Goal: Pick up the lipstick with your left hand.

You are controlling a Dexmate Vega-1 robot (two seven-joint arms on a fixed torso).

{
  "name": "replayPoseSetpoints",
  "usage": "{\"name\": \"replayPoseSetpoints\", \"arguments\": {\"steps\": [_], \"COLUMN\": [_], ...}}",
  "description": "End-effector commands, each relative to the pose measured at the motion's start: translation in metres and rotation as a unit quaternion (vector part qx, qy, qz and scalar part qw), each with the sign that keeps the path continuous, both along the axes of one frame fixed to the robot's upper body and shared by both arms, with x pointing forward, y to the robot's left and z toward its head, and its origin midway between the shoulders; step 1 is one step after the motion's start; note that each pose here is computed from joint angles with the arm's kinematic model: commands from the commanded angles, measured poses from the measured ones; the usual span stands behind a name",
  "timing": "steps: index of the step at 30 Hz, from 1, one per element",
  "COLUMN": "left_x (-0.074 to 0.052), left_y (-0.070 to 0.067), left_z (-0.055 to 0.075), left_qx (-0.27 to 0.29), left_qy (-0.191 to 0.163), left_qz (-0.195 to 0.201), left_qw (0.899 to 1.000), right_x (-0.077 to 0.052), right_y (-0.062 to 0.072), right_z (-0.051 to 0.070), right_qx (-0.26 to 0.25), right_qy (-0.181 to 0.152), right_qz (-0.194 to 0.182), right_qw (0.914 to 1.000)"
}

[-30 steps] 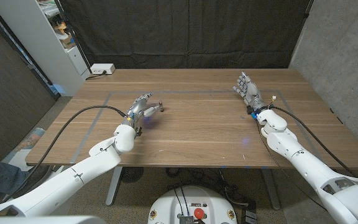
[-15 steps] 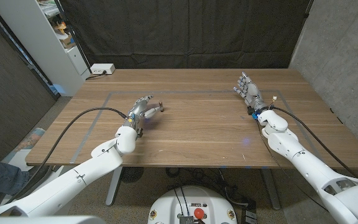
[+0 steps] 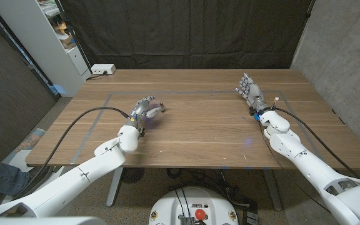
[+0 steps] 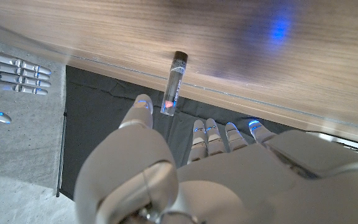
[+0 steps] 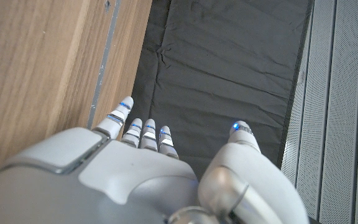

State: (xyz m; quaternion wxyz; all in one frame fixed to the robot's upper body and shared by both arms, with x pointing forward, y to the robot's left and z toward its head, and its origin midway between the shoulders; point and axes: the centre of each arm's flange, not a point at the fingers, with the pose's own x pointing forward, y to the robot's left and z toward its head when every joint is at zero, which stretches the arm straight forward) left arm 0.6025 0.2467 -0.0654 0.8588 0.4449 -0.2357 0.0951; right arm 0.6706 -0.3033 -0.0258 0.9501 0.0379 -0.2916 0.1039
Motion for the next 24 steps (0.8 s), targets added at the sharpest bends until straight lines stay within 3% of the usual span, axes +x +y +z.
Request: {"name": "replayPoseSetpoints", "arguments": {"steps": [1,24], "left_x": [0.0054,0.0082], "left_y": [-0.0036,-0.0135], "left_z": [0.0037,0.0049], "left_qx": [0.013,0.019], "left_qy": [0.003,-0.012], "left_qz": [0.003,0.017], "left_qw": [1.000,1.000], "right_x": [0.0032,0.0075], "right_y": [0.0015,0.0008], "right_z": [0.0011,-0.0060], "right_qx": [0.006,0.015], "right_qy": [-0.001,0.004], "right_qz": [-0.001,-0.002], "right_qw": [1.0000,0.9999]}}
